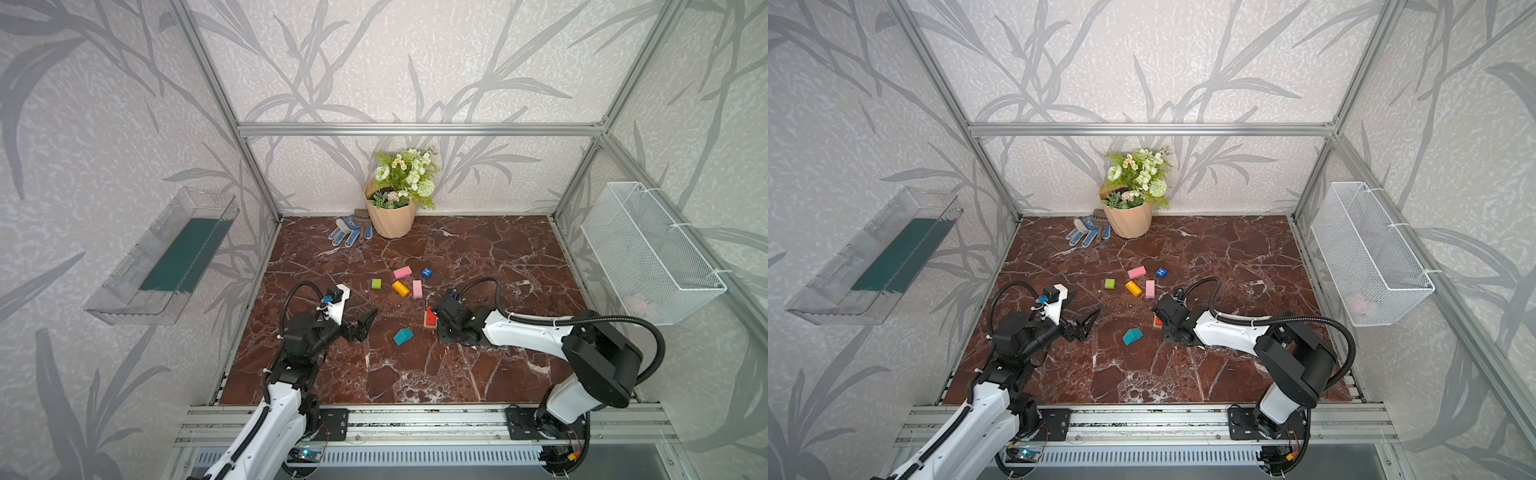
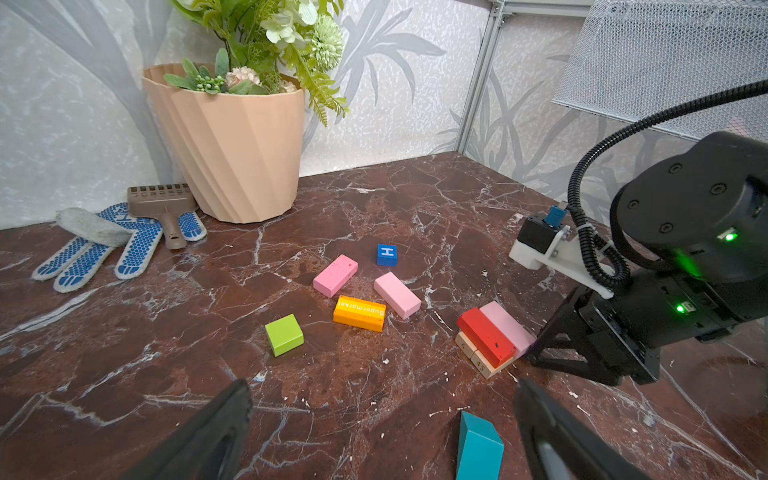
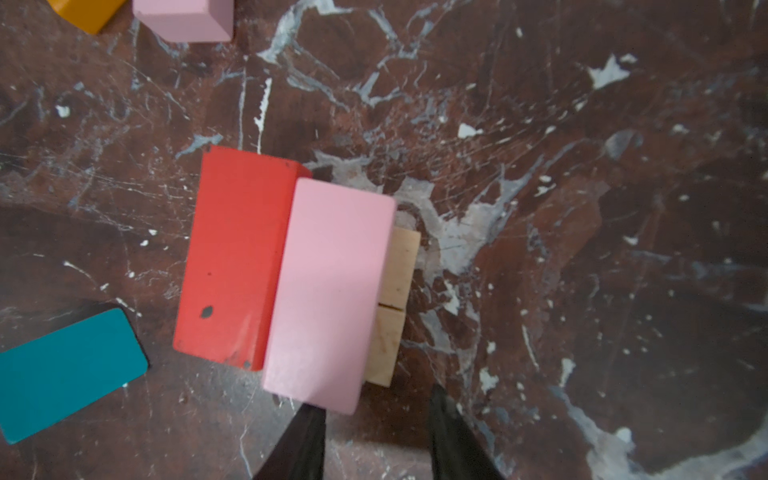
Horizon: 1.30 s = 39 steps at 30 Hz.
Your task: Build the wood block tower
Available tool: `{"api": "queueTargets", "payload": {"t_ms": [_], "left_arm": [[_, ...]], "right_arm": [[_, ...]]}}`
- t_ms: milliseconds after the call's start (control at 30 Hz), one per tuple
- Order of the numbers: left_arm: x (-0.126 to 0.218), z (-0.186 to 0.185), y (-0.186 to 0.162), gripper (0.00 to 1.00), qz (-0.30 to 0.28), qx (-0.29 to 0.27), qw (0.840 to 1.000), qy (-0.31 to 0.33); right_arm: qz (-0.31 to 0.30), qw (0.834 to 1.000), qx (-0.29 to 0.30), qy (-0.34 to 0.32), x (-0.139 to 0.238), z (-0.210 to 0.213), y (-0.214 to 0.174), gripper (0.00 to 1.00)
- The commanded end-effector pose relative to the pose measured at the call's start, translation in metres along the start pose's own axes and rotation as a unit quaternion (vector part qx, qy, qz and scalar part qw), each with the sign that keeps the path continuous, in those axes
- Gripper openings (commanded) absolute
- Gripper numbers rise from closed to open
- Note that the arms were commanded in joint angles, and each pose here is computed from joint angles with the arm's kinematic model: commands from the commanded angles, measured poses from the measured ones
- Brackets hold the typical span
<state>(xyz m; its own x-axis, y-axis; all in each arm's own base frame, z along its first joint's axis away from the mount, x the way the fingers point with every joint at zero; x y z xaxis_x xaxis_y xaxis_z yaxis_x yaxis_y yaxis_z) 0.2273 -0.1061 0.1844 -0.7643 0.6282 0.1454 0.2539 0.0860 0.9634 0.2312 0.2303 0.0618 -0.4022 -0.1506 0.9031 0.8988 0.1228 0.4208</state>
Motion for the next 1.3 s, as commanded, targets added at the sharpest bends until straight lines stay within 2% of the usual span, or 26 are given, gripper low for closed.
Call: {"api": "queueTargets", "payload": {"t_ms": [0, 667, 733, 800, 900, 1067, 1267], "left_arm": [[0.001, -0.004, 0.007, 0.99, -0.016, -0.017, 1.0, -0.01], [0.001, -0.004, 0.007, 0.99, -0.015, -0.017, 1.0, -0.01], [0.001, -0.004, 0.007, 0.99, -0.014, -0.017, 1.0, -0.01], [0.001, -0.004, 0.007, 0.99, -0.015, -0.017, 1.0, -0.011], [0.001, -0.004, 0.007, 0.99, -0.015, -0.017, 1.0, -0.01], [0.001, -0.004, 0.007, 0.99, -0.014, -0.017, 1.0, -0.01], [0.001, -0.004, 0.007, 0.99, -0.014, -0.016, 1.0, -0.009]], "right_arm": [[-0.008, 1.0, 0.002, -0.011, 0.002, 0.001, 0.005, 0.4], [-0.011, 1.0, 0.002, -0.01, 0.006, 0.003, 0.01, 0.42], [-0.017, 1.0, 0.002, -0.003, 0.011, 0.004, 0.011, 0.47], [-0.027, 1.0, 0.005, 0.008, 0.017, 0.006, 0.013, 0.59], [-0.043, 0.999, 0.009, 0.021, 0.024, 0.011, 0.017, 0.69], [-0.045, 0.998, 0.02, 0.025, 0.023, 0.022, 0.028, 0.82], [-0.047, 0.998, 0.035, -0.007, 0.014, 0.027, 0.042, 0.95]]}}
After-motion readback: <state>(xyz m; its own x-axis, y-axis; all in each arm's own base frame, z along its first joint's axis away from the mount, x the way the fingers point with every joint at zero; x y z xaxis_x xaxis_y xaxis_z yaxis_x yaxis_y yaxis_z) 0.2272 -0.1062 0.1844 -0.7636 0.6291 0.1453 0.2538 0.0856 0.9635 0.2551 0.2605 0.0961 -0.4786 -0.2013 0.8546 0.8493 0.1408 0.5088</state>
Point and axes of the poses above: each gripper's point midway between its finger pads, its own x axis back along the fingers, its own z axis along the line the jaws close on, y = z × x, the point moved 4 cm from there along x, back along the fingers, and after that the axes turned 6 degrees about x, right-handed, at the moved point
